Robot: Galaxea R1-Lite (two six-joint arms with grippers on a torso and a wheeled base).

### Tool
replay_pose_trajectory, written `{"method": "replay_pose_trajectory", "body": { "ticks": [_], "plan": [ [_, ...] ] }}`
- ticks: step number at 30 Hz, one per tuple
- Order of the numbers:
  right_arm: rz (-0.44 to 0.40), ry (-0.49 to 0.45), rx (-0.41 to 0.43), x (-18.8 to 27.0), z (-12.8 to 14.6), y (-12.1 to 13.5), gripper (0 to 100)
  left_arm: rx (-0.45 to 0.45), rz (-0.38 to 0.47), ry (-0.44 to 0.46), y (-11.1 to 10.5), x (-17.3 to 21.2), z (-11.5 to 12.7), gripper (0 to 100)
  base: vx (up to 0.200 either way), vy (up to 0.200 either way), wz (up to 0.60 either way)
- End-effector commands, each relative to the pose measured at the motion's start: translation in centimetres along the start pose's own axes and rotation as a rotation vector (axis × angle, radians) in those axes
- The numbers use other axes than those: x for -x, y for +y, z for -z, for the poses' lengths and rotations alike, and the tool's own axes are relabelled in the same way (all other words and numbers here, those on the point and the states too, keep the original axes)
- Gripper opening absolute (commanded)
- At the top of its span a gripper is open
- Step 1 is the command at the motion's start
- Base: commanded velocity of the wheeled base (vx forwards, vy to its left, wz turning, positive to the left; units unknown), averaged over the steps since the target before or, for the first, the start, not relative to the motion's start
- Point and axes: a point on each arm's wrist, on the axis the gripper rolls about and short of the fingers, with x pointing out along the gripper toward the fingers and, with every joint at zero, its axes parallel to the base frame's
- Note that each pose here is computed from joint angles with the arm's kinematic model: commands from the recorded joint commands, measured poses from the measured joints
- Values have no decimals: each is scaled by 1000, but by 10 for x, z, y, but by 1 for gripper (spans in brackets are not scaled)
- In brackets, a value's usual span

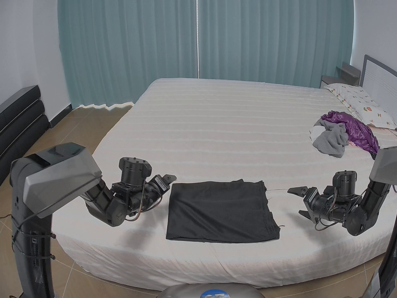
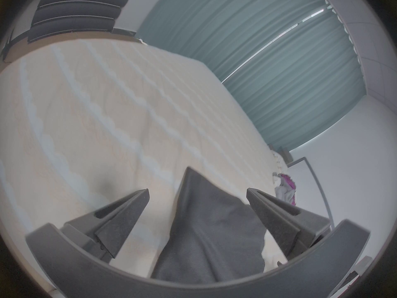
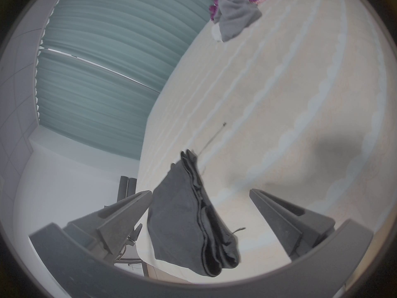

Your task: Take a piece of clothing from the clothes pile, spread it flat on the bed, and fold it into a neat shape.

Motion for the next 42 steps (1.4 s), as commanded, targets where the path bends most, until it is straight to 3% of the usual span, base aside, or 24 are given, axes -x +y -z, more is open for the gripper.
{"method": "replay_pose_trajectory", "body": {
  "ticks": [1, 6, 10, 14, 15, 18, 22, 28, 32, 34, 36, 38, 40, 42],
  "plan": [
    [-101, -119, 39, 44, -13, 32, 100, 40, 97, -154, -18, 63, -49, 100, 0, 0, 0],
    [-195, -258, 80, 93, -16, 59, 100, 43, 180, -295, -33, 129, -79, 100, 0, 0, 0],
    [-230, -360, 103, 127, -11, 68, 100, 24, 214, -365, -36, 172, -88, 100, 0, 0, 0],
    [-266, -447, 246, 175, 8, 64, 100, -73, 251, -475, -37, 233, -89, 100, 0, 0, 0],
    [-266, -447, 246, 175, 8, 64, 100, -73, 251, -475, -37, 233, -89, 100, 0, 0, 0],
    [-289, -562, 394, 215, 21, 57, 100, -123, 300, -566, -37, 285, -81, 100, 0, 0, 0],
    [-291, -638, 547, 243, 40, 45, 100, -221, 280, -681, -27, 326, -65, 100, 0, 0, 0],
    [-345, -703, 785, 286, 76, 27, 100, -374, 247, -862, -3, 390, -31, 100, 0, 0, 0],
    [-301, -725, 942, 309, 101, 8, 100, -475, 203, -947, 15, 429, -7, 100, 0, 0, 0],
    [-298, -737, 967, 318, 108, 3, 100, -495, 198, -968, 20, 440, 0, 100, 0, 0, 0],
    [-273, -739, 1019, 338, 123, -7, 100, -564, 122, -999, 35, 456, 16, 100, 0, 0, 0],
    [-207, -738, 1038, 348, 135, -13, 100, -608, 43, -1036, 47, 467, 28, 100, 0, 0, 0],
    [-149, -730, 1037, 351, 136, -13, 100, -654, 20, -1082, 55, 478, 39, 100, 0, 0, 0],
    [-100, -797, 1021, 354, 134, -11, 100, -692, 1, -1123, 62, 485, 48, 100, 0, 0, 0]
  ]
}}
